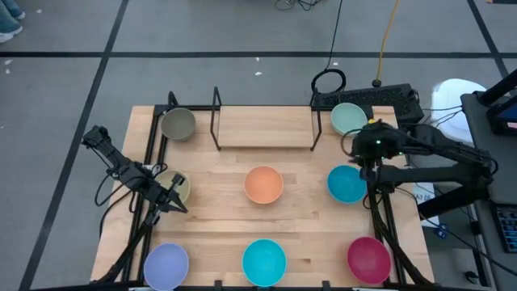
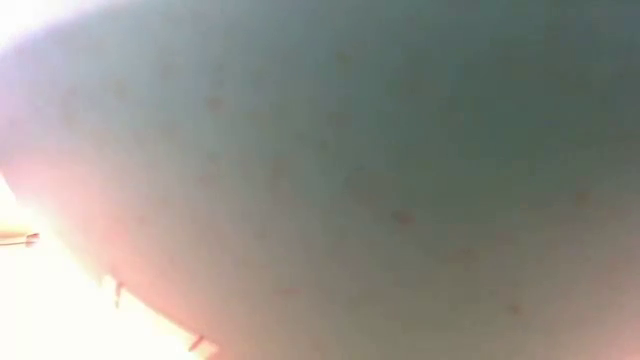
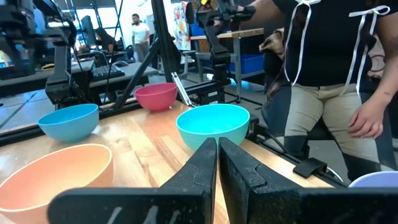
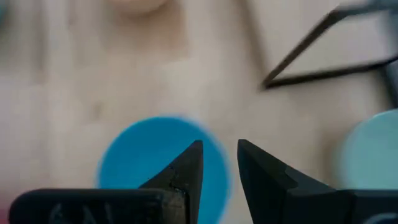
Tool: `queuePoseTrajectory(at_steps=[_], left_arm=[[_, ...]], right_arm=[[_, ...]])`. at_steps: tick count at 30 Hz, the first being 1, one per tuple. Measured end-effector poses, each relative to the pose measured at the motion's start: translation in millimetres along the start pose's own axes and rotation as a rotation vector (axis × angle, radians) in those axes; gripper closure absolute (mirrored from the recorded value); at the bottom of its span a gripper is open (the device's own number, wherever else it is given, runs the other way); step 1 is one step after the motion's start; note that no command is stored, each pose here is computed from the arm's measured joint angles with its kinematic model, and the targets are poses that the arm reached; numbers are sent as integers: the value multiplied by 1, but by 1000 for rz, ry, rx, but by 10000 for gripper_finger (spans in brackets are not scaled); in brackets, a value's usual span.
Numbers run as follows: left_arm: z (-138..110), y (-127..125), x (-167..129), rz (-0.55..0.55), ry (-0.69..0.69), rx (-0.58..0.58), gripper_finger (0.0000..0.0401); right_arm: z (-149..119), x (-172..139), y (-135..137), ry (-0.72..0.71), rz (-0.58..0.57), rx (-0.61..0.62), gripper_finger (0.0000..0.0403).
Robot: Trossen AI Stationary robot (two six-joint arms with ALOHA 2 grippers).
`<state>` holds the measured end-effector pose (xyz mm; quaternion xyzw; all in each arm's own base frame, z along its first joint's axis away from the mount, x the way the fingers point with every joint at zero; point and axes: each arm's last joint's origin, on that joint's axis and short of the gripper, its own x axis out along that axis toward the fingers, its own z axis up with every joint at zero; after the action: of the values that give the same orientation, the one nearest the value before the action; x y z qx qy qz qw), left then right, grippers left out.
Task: Place and stack bowls onto a shelf
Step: Put the blue bowl on the shelf
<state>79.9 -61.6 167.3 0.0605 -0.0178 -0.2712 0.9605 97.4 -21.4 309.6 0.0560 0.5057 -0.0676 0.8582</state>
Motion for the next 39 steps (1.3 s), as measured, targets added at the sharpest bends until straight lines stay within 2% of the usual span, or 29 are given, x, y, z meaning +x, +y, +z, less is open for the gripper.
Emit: queuePoseTrajectory(at_steps=[3, 5, 14, 21, 26, 31, 39], left_arm=[[0, 0, 0, -1, 0, 0, 377], [0, 0, 0, 0, 0, 0, 377], [0, 0, 0, 0, 0, 0, 377], [0, 0, 0, 0, 0, 0, 377], [0, 0, 0, 0, 0, 0, 377], [0, 0, 0, 0, 0, 0, 377], [0, 0, 0, 0, 0, 0, 377]], right_arm=[[7, 10, 3, 66, 141, 20, 309], [12, 16, 4, 100, 190, 26, 309], [28, 43, 8, 246, 205, 21, 309], [32, 53, 10, 299, 210, 25, 309], [35, 58, 10, 340, 184, 192, 310], [35, 61, 13, 368, 176, 252, 309], [39, 69, 21, 391, 146, 448, 310]])
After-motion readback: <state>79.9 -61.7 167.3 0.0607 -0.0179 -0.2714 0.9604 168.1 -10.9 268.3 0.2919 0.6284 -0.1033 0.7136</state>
